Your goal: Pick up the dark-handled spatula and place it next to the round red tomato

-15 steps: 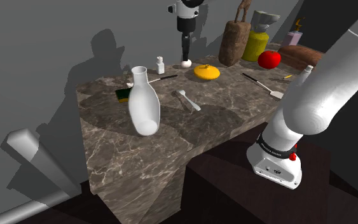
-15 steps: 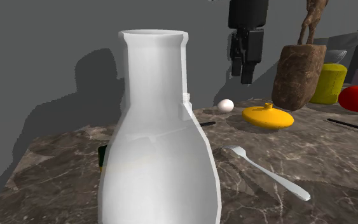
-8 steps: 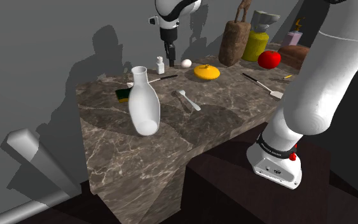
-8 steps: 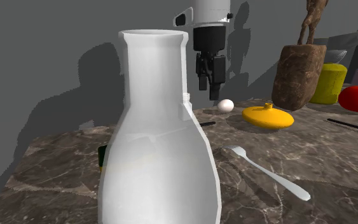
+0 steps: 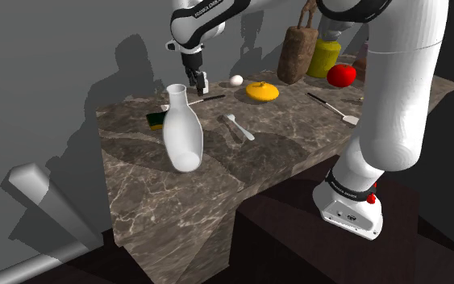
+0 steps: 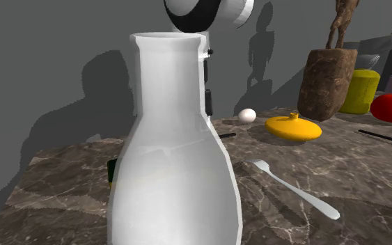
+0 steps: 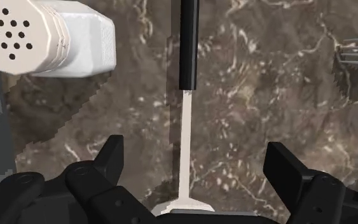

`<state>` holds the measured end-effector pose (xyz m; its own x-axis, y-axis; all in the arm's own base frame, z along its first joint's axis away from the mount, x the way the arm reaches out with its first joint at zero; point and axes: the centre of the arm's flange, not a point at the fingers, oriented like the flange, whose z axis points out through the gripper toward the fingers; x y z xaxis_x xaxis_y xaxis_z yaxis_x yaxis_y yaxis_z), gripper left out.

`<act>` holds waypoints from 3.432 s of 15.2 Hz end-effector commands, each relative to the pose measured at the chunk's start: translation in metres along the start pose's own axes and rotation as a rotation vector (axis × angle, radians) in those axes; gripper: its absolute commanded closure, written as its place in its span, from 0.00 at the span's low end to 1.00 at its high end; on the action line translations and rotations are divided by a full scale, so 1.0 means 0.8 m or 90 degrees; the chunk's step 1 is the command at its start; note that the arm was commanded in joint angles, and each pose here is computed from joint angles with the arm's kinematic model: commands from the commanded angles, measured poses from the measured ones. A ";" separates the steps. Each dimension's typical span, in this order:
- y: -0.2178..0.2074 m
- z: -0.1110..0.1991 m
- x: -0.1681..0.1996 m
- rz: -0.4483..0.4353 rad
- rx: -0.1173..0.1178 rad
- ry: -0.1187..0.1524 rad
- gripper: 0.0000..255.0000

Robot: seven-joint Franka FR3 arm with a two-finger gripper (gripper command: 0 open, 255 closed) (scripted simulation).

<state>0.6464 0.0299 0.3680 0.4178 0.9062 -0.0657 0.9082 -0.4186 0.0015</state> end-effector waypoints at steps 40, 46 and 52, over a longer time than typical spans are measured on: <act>0.002 -0.043 0.003 -0.015 0.000 0.000 1.00; 0.003 -0.082 0.001 -0.015 0.000 0.000 1.00; 0.003 -0.122 -0.002 -0.015 0.000 0.000 1.00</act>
<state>0.6511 0.0335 0.4604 0.3968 0.9155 -0.0662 0.9175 -0.3976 0.0009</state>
